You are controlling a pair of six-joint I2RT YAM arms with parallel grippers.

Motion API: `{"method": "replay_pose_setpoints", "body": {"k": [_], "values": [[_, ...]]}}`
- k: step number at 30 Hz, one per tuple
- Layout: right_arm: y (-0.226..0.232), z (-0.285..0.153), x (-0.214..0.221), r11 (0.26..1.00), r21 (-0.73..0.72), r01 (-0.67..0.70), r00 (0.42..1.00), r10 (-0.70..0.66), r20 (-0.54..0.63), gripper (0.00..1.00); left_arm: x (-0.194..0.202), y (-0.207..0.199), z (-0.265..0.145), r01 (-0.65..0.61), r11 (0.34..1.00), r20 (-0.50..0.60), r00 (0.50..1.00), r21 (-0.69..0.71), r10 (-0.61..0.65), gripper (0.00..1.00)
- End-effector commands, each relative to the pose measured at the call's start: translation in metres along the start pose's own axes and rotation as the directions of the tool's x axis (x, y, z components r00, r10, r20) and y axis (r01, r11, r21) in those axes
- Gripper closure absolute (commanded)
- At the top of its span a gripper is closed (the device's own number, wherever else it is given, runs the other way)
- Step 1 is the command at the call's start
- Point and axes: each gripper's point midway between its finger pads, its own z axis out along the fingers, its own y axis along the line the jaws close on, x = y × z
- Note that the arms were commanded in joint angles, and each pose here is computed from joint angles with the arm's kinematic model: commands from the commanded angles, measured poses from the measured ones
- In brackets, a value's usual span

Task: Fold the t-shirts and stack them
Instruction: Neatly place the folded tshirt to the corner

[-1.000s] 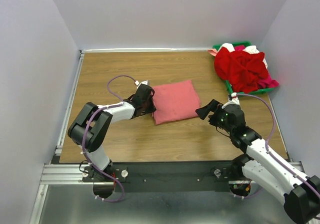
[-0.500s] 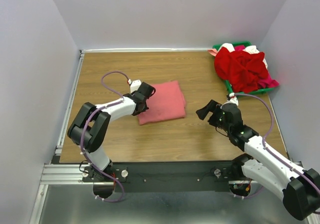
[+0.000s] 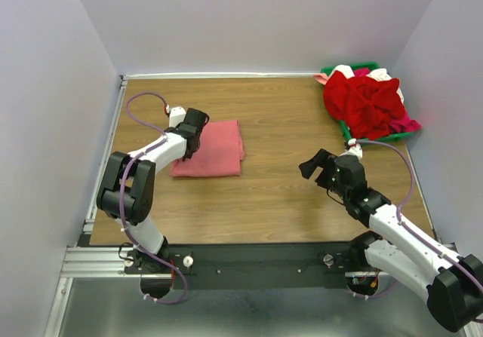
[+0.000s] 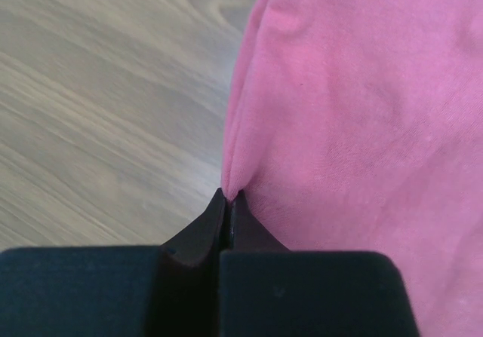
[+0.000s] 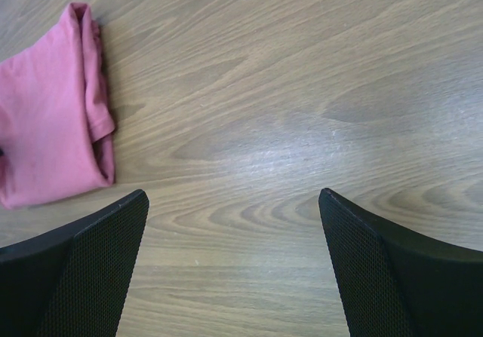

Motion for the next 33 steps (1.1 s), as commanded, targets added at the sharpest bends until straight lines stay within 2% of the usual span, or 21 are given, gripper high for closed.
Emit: {"method": "replay_pose_setpoints", "body": {"k": [1,7,10,18,23,27,29,33], "values": [[0.005,0.001,-0.023,1.000,0.018,0.013,0.997,-0.015,0.075,0.00,-0.044,0.015,0.009,-0.011,0.998,0.088,0.996,-0.068,0.017,1.00],[-0.003,0.002,-0.033,0.997,0.070,0.020,0.992,-0.029,0.121,0.00,-0.039,0.042,0.038,0.023,0.981,0.045,0.999,-0.192,-0.015,1.00],[-0.007,0.003,-0.032,0.996,0.090,0.026,0.992,-0.037,0.123,0.00,-0.047,0.052,0.042,0.042,0.963,0.070,0.997,-0.266,-0.024,1.00],[-0.028,0.001,-0.033,0.986,0.165,0.023,0.985,-0.051,0.165,0.00,-0.069,0.074,0.057,0.132,0.941,0.097,0.990,-0.310,-0.106,1.00],[-0.031,0.000,-0.035,0.984,0.175,0.028,0.982,-0.060,0.180,0.00,-0.067,0.098,0.063,0.190,0.882,0.121,0.981,-0.431,-0.153,1.00],[-0.039,0.001,-0.033,0.978,0.207,0.027,0.980,-0.067,0.186,0.00,-0.066,0.110,0.072,0.233,0.858,0.135,0.972,-0.459,-0.192,1.00],[-0.042,0.001,-0.033,0.976,0.217,0.032,0.980,-0.074,0.187,0.00,-0.074,0.120,0.073,0.284,0.828,0.177,0.958,-0.483,-0.225,1.00],[-0.053,0.000,-0.033,0.965,0.261,0.024,0.975,-0.080,0.205,0.00,-0.086,0.131,0.074,0.295,0.794,0.215,0.954,-0.531,-0.210,1.00]]}}
